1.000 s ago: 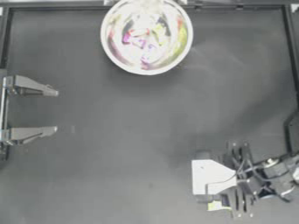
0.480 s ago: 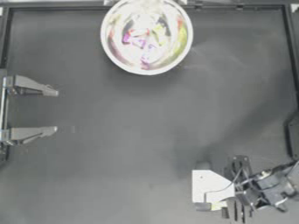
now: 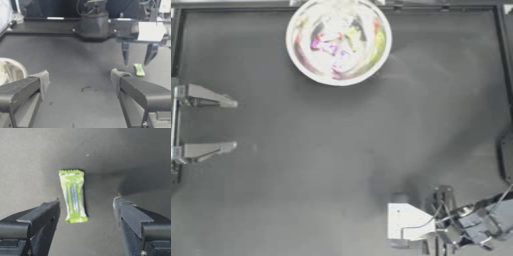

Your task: Put candies in bowl

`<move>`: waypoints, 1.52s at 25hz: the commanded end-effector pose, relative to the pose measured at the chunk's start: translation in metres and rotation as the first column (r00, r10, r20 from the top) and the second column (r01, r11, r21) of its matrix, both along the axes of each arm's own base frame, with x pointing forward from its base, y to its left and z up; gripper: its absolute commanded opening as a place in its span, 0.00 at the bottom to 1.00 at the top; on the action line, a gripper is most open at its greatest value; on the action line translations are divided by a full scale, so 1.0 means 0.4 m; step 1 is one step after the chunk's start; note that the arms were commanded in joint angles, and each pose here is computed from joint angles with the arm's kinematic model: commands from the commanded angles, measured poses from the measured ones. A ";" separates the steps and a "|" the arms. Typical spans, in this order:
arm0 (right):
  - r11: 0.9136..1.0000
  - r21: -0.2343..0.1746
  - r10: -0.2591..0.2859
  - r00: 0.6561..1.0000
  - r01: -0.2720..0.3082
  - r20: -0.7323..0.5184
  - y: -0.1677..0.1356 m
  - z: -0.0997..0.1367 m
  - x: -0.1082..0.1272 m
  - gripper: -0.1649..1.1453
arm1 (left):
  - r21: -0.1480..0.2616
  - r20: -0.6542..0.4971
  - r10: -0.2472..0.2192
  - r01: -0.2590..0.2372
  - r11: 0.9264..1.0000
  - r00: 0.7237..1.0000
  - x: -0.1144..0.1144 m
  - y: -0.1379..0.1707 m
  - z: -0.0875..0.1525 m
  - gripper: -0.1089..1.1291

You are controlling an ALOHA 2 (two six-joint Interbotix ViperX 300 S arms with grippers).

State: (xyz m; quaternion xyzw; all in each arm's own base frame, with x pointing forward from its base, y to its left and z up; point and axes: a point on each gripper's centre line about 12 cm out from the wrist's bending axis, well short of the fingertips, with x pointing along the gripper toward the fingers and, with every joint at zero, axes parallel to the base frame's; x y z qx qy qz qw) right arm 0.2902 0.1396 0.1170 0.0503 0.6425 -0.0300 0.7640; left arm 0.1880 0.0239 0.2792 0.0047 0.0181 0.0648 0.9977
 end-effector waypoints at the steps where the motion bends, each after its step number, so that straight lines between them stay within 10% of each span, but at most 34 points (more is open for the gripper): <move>1: 1.000 0.017 0.007 1.000 -0.007 0.030 0.016 0.013 0.014 0.84 | -0.003 0.014 0.002 -0.002 1.000 1.000 0.006 0.002 0.015 0.92; 14: 1.000 0.024 0.006 1.000 -0.006 0.023 0.036 -0.017 0.018 0.82 | -0.002 0.017 0.002 -0.002 1.000 1.000 0.006 0.002 0.017 0.92; 23: 1.000 0.008 0.005 1.000 -0.005 0.018 0.036 -0.024 0.007 0.31 | -0.003 0.014 0.002 -0.002 1.000 1.000 0.006 0.002 0.015 0.92; 38: 0.998 -0.063 0.014 0.979 -0.002 0.202 -0.072 0.082 0.057 0.29 | -0.003 0.011 0.002 -0.002 1.000 1.000 0.005 0.002 0.011 0.92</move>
